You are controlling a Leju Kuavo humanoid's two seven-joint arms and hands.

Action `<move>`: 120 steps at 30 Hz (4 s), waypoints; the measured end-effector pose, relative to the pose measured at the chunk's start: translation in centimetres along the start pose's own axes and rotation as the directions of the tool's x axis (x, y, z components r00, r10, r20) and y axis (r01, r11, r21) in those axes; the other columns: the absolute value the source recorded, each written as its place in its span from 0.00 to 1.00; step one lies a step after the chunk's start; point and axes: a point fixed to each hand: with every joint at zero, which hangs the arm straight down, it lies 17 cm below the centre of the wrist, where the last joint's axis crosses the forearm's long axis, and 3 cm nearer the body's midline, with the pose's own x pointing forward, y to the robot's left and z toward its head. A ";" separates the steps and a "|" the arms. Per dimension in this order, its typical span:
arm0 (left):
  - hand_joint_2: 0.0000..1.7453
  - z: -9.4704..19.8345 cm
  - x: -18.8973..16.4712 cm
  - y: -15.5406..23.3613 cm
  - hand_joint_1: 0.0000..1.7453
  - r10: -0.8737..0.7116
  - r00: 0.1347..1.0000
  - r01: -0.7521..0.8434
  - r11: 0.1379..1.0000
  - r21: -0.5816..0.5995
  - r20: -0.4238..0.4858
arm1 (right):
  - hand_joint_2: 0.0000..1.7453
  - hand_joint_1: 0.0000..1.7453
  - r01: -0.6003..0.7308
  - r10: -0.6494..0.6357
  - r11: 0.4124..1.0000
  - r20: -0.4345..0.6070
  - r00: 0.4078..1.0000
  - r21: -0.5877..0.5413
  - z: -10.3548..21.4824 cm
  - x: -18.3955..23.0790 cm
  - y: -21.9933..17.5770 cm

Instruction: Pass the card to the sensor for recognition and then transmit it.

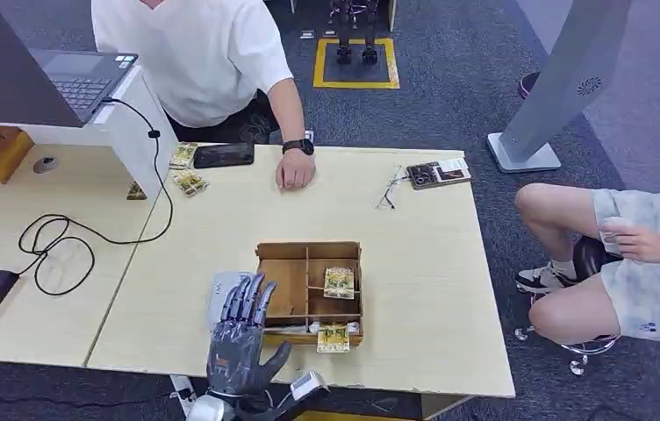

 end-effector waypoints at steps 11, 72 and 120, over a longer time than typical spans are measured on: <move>1.00 -1.1 -1.1 -0.8 0.00 -0.062 0.997 0.061 0.998 -0.018 -0.050 | 1.00 0.00 0.004 -0.004 1.000 -0.005 1.000 0.002 0.0 -0.1 0.0; 1.00 -2.7 2.1 2.0 1.00 0.079 0.987 -0.090 0.993 0.080 0.142 | 1.00 0.00 0.002 -0.002 1.000 -0.007 1.000 -0.009 -0.1 -0.2 -0.4; 1.00 -1.6 1.6 3.0 0.00 0.066 0.974 -0.089 0.991 0.097 0.214 | 1.00 0.00 0.003 -0.003 1.000 -0.006 1.000 0.003 -0.1 -0.3 -0.3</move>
